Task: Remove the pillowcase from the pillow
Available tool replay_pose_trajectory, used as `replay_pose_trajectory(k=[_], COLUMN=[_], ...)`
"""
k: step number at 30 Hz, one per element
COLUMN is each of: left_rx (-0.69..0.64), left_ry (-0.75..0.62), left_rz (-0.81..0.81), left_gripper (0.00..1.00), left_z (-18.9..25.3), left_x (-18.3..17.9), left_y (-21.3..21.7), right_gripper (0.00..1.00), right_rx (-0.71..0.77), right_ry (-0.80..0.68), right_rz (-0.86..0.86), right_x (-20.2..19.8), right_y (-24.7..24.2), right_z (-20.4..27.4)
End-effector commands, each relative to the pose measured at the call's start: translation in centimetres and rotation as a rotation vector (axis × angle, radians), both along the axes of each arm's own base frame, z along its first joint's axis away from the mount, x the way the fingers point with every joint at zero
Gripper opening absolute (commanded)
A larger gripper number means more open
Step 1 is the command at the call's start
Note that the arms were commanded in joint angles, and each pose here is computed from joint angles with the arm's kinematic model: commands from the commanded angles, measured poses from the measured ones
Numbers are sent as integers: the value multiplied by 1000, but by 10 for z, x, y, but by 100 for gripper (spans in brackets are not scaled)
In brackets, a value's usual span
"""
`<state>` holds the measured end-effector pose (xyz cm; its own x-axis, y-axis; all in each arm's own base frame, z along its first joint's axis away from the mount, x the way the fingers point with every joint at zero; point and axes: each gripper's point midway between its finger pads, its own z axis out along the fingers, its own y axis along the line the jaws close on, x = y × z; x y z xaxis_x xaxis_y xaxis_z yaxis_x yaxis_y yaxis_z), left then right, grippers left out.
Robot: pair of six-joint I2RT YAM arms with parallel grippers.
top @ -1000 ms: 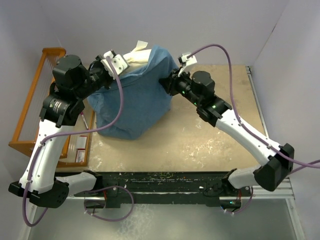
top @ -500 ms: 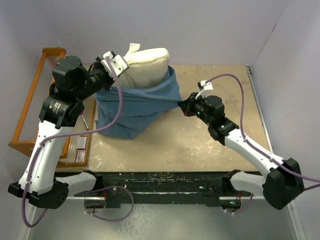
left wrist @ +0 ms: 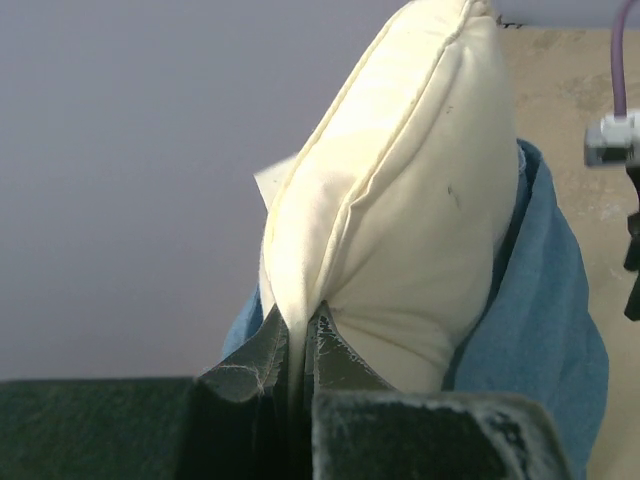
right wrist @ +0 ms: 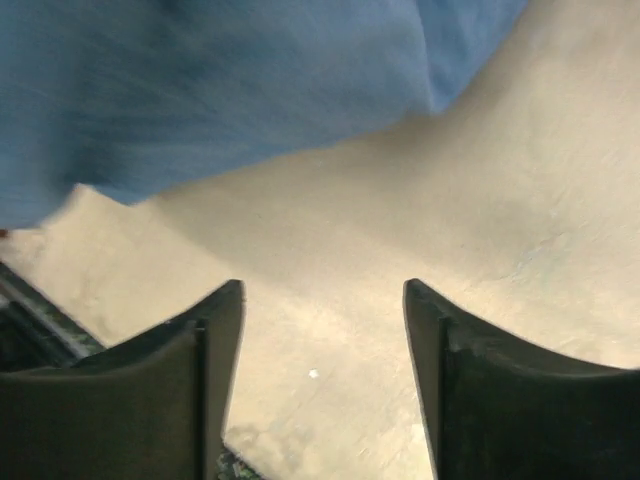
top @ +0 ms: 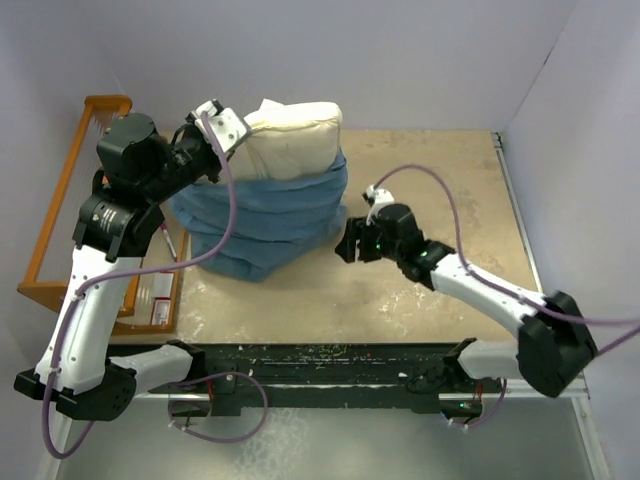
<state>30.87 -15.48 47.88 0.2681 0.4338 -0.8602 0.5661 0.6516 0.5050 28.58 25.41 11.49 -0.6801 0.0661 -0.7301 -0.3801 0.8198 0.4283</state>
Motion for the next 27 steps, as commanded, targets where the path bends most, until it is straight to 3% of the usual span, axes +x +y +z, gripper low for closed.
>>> replay_pose_trajectory(k=[1, 5, 12, 17, 24, 27], left_rx=[-105, -61, 30, 53, 76, 75], left_ry=[-264, -153, -31, -11, 18, 29], left_rz=[-80, -181, -299, -349, -446, -463], left_gripper=[0, 0, 0, 0, 0, 0], left_z=[78, 39, -11, -23, -33, -36], left_x=[-37, -40, -49, -56, -72, -75], left_y=[0, -16, -31, -35, -43, -44], right_gripper=[75, 99, 100, 100, 98, 93], right_rx=[71, -2, -82, -145, -261, -263], right_ry=[-366, -557, -732, -703, -653, -639], right_rz=[-2, 66, 384, 636, 723, 730], right_x=[3, -5, -17, -32, -32, -32], right_y=[-22, -34, 9, 55, 92, 95], right_z=[203, 308, 366, 336, 298, 287])
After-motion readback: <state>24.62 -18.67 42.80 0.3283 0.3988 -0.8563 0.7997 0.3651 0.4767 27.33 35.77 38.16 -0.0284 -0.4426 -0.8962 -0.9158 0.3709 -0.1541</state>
